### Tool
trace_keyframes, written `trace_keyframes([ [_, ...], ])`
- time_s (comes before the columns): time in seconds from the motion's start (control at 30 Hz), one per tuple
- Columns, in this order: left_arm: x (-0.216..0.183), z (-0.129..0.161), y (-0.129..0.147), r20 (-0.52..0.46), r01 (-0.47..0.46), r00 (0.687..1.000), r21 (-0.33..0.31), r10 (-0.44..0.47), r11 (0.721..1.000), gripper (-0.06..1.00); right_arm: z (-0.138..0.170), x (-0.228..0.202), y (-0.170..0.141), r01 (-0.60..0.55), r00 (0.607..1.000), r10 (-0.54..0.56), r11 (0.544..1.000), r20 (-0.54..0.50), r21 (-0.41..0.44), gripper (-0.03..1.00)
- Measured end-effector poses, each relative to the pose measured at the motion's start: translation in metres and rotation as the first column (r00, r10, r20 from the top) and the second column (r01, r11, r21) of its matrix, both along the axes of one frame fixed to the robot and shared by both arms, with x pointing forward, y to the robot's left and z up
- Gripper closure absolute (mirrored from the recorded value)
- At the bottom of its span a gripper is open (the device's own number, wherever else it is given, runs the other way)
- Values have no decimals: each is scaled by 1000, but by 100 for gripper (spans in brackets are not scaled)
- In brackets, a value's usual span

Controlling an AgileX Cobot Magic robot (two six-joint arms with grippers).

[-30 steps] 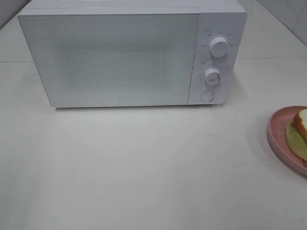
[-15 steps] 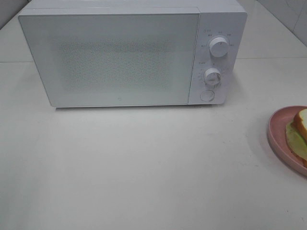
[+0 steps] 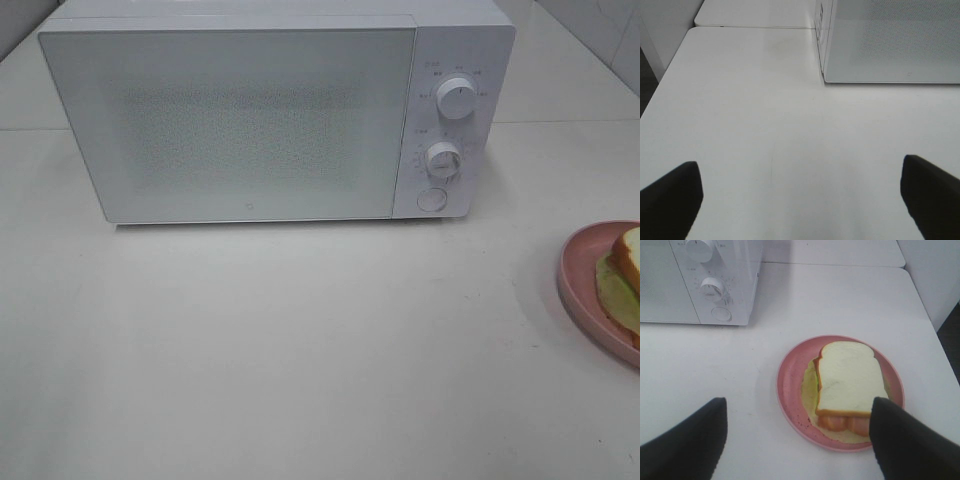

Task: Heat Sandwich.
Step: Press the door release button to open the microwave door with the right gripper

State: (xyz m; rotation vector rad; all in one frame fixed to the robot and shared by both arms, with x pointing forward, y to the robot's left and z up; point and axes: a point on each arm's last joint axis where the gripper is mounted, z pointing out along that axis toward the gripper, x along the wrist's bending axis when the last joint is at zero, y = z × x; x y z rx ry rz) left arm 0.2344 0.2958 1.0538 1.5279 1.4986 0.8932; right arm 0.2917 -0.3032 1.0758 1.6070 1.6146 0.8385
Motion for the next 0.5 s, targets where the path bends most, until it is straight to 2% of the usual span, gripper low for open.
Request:
trace_keyframes([
  [0.5, 0, 0, 0, 0, 0, 1000, 0, 0, 1000, -5, 0, 57, 7, -32, 999, 32, 999, 14, -2, 20],
])
